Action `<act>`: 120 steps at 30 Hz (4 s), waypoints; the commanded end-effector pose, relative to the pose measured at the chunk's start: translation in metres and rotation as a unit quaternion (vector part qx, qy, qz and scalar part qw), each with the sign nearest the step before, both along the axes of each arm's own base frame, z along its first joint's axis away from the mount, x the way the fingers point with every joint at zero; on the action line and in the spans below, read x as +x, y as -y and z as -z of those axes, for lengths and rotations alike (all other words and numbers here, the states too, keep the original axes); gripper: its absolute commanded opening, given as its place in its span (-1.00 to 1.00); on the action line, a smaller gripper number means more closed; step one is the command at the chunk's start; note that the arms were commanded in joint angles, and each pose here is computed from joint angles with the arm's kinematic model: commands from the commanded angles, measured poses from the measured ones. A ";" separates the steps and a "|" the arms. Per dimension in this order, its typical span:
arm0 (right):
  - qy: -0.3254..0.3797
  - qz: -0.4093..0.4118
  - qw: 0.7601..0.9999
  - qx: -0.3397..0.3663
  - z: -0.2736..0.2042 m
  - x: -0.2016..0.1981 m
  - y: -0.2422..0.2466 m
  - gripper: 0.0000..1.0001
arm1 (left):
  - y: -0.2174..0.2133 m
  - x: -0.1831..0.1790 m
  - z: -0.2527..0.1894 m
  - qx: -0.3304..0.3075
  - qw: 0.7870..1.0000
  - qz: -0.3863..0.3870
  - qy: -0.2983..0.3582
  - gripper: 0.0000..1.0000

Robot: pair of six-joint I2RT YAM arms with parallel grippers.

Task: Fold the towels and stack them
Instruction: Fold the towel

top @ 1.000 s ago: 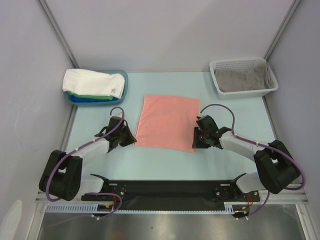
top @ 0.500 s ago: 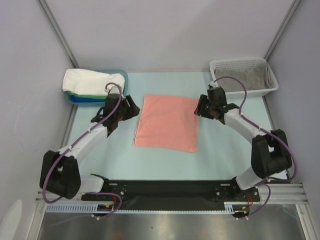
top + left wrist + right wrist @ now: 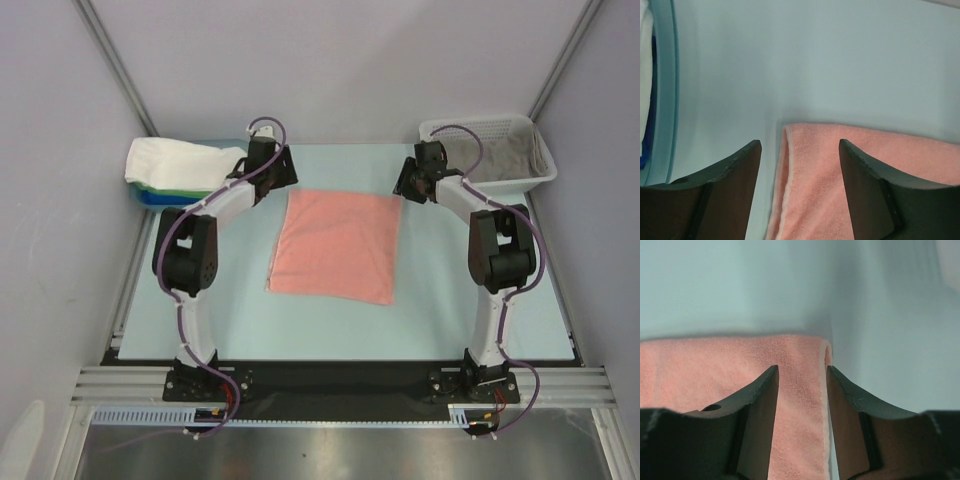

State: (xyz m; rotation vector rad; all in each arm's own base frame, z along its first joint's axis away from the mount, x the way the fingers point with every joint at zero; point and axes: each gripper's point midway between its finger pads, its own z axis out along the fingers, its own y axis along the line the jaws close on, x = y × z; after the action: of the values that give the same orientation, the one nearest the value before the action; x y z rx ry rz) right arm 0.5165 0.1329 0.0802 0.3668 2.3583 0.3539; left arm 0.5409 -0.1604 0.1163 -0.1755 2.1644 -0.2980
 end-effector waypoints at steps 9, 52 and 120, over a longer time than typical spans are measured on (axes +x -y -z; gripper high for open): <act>-0.015 -0.005 1.000 -0.004 0.018 0.005 0.005 -0.06 | 0.008 0.014 0.039 -0.003 0.998 0.043 -0.052 0.27; -0.025 -0.016 0.998 -0.058 0.054 0.022 0.002 -0.32 | 0.008 0.024 0.091 0.011 0.992 0.042 -0.119 -0.28; 0.139 -0.051 0.989 -0.016 -0.085 -0.084 -0.021 -1.00 | -0.044 -0.059 -0.040 -0.057 0.993 -0.017 0.102 -0.99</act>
State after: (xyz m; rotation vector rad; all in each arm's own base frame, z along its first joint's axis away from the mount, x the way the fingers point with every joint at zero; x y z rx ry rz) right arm 0.4399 0.1555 0.1468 0.1583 2.1657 0.3979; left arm 0.4827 -0.1282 0.1253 -0.1813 2.0543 -0.3887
